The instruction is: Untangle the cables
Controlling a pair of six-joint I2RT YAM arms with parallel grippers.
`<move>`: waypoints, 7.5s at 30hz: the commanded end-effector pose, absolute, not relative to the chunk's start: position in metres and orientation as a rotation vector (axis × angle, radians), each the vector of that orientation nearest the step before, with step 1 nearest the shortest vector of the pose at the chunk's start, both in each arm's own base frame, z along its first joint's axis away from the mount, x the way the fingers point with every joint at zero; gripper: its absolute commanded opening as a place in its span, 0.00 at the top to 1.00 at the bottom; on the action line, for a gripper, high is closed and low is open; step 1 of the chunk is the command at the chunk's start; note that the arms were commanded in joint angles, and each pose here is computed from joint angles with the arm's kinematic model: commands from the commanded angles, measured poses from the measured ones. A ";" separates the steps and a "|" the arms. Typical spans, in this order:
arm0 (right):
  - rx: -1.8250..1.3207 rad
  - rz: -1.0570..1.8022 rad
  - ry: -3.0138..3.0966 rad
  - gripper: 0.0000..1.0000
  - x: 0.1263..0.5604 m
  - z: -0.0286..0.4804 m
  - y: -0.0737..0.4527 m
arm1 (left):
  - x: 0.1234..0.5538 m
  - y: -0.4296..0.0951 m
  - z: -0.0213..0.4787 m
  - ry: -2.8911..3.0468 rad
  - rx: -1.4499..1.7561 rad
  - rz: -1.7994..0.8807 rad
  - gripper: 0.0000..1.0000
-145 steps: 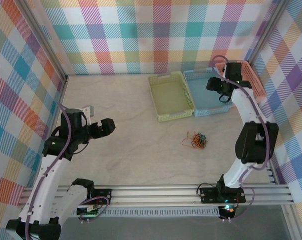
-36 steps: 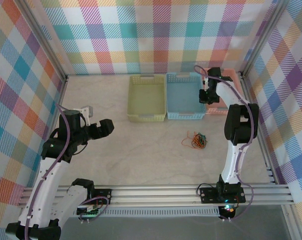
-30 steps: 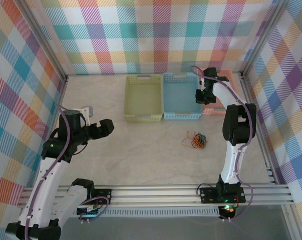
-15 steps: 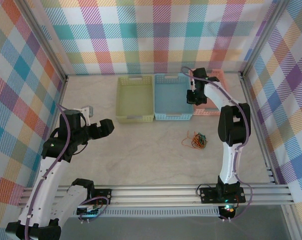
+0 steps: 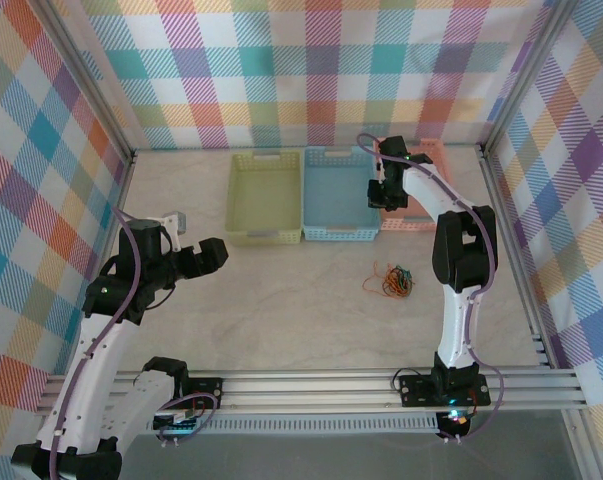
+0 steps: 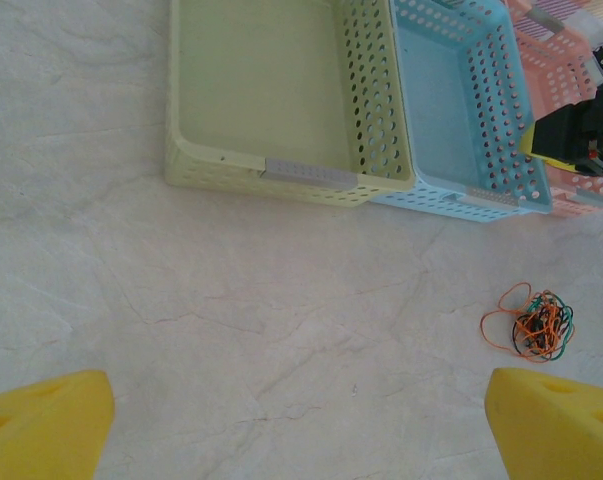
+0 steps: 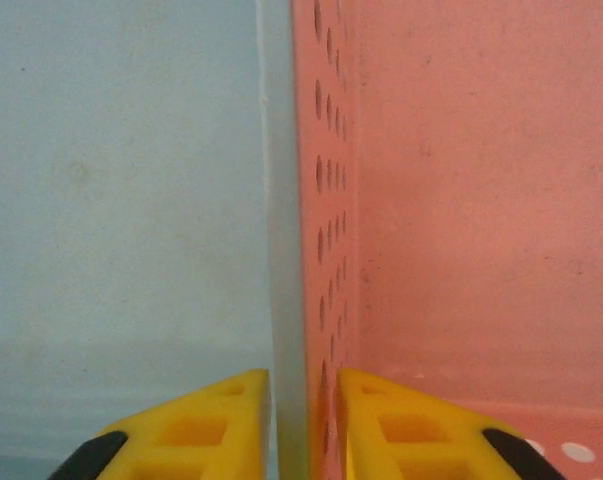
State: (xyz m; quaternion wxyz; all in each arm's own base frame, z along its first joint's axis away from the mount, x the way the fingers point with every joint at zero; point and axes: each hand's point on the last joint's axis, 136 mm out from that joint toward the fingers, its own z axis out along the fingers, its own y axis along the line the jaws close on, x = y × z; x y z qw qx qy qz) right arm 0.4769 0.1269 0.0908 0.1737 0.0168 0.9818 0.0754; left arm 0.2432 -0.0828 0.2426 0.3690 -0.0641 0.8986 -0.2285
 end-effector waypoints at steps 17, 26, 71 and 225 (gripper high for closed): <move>0.113 0.247 2.658 0.49 0.377 0.166 0.104 | 0.238 -0.082 0.237 2.325 -0.152 -0.576 0.05; 0.213 0.208 2.860 0.41 0.304 0.108 0.087 | 0.237 -0.082 0.239 2.315 -0.148 -0.579 0.05; 0.049 0.430 3.024 0.93 0.274 0.055 0.136 | 0.241 -0.089 0.233 2.348 -0.138 -0.613 0.05; -0.504 0.847 2.771 1.00 0.270 0.075 0.289 | 0.241 -0.055 0.250 2.380 -0.376 -0.378 1.00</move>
